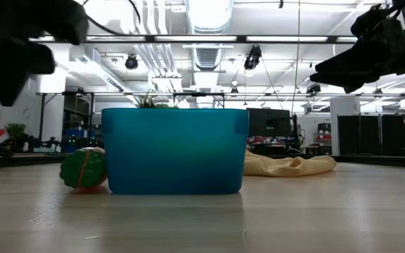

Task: Pick and placing Produce into tupperware
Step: Put the black cherry into the bin

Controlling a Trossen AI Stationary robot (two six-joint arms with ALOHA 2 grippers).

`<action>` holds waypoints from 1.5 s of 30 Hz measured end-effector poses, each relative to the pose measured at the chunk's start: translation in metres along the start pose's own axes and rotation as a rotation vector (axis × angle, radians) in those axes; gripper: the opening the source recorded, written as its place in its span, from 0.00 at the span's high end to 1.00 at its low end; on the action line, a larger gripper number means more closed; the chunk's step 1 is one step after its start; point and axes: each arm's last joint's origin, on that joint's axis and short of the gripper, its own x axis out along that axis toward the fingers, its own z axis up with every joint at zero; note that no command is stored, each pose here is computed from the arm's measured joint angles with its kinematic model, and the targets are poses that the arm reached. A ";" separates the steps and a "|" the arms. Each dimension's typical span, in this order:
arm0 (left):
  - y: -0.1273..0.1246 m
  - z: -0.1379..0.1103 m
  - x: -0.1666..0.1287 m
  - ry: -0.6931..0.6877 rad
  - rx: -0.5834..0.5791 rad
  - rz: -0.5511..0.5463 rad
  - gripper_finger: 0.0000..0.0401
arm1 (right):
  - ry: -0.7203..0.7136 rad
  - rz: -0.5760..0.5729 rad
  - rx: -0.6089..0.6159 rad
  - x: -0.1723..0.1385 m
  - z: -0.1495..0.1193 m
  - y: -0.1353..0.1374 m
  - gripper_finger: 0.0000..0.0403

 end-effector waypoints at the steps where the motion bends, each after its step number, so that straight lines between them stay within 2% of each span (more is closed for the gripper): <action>1: -0.005 -0.003 0.001 -0.010 -0.007 0.001 0.31 | 0.000 0.000 0.000 0.000 0.000 0.000 0.43; 9: -0.036 -0.040 0.014 -0.073 -0.064 0.093 0.31 | 0.001 0.000 0.015 0.000 0.000 0.000 0.43; 16: -0.056 -0.059 0.047 -0.016 -0.076 0.179 0.31 | 0.001 0.000 0.015 0.000 0.000 0.000 0.43; 24: -0.063 -0.061 0.071 0.026 -0.092 0.223 0.31 | 0.000 0.000 -0.001 0.000 0.000 0.000 0.43; 38: -0.063 -0.066 0.095 0.034 -0.030 0.301 0.30 | -0.001 0.000 -0.019 0.000 0.000 0.000 0.43; 45: -0.061 -0.069 0.096 0.026 -0.018 0.285 0.31 | -0.001 0.000 -0.019 0.000 0.000 0.000 0.43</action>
